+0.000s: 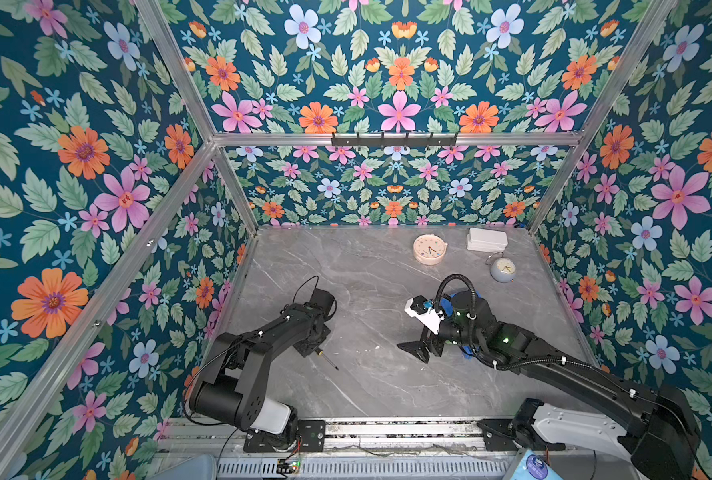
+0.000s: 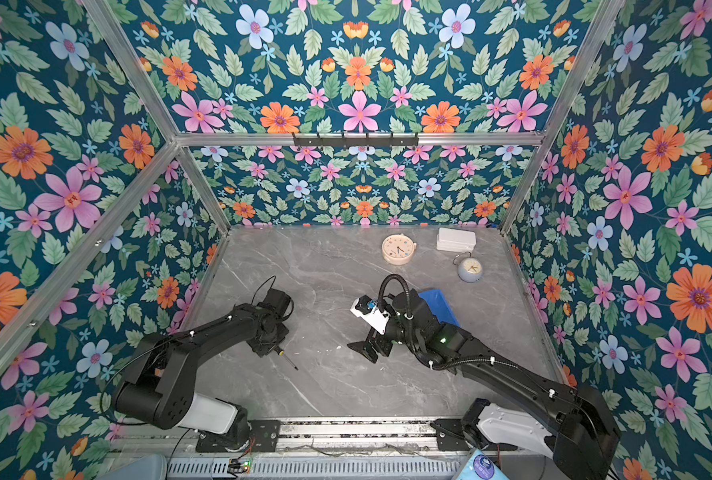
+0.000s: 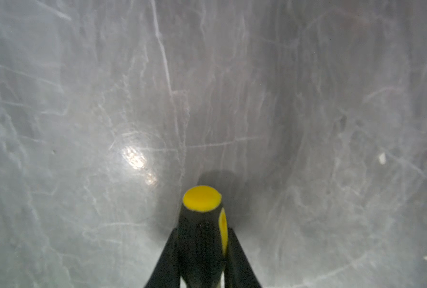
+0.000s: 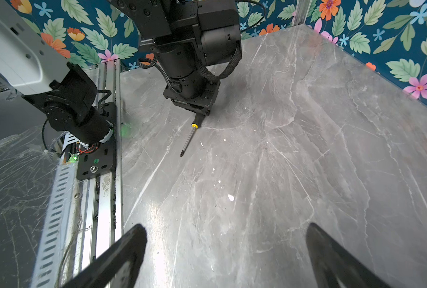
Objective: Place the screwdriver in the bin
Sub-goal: 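Close the left gripper on the screwdriver handle and lift it upright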
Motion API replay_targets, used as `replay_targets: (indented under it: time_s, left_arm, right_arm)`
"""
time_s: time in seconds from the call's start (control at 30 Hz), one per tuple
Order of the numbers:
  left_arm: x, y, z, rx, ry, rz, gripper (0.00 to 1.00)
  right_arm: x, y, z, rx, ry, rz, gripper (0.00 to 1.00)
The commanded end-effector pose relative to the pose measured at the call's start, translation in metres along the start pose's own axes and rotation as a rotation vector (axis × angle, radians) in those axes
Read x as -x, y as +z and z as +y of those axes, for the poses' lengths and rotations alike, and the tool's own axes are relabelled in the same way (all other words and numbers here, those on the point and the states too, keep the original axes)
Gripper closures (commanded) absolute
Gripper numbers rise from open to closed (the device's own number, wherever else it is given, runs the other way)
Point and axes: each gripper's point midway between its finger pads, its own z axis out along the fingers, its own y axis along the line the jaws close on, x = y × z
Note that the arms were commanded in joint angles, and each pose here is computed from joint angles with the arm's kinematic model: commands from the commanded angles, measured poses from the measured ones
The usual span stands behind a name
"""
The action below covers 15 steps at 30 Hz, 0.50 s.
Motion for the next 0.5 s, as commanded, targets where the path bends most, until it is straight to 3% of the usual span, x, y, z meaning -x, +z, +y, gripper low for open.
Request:
replay_targets:
  time_s: [0.0, 0.47]
  left_arm:
    - [-0.007, 0.001, 0.003, 0.002, -0.014, 0.034, 0.84]
    - [0.03, -0.044, -0.027, -0.094, 0.007, -0.074, 0.92]
  right_arm:
    - [0.001, 0.0, 0.003, 0.016, -0.013, 0.001, 0.01]
    - [0.009, 0.003, -0.007, -0.034, 0.026, -0.048, 0.01]
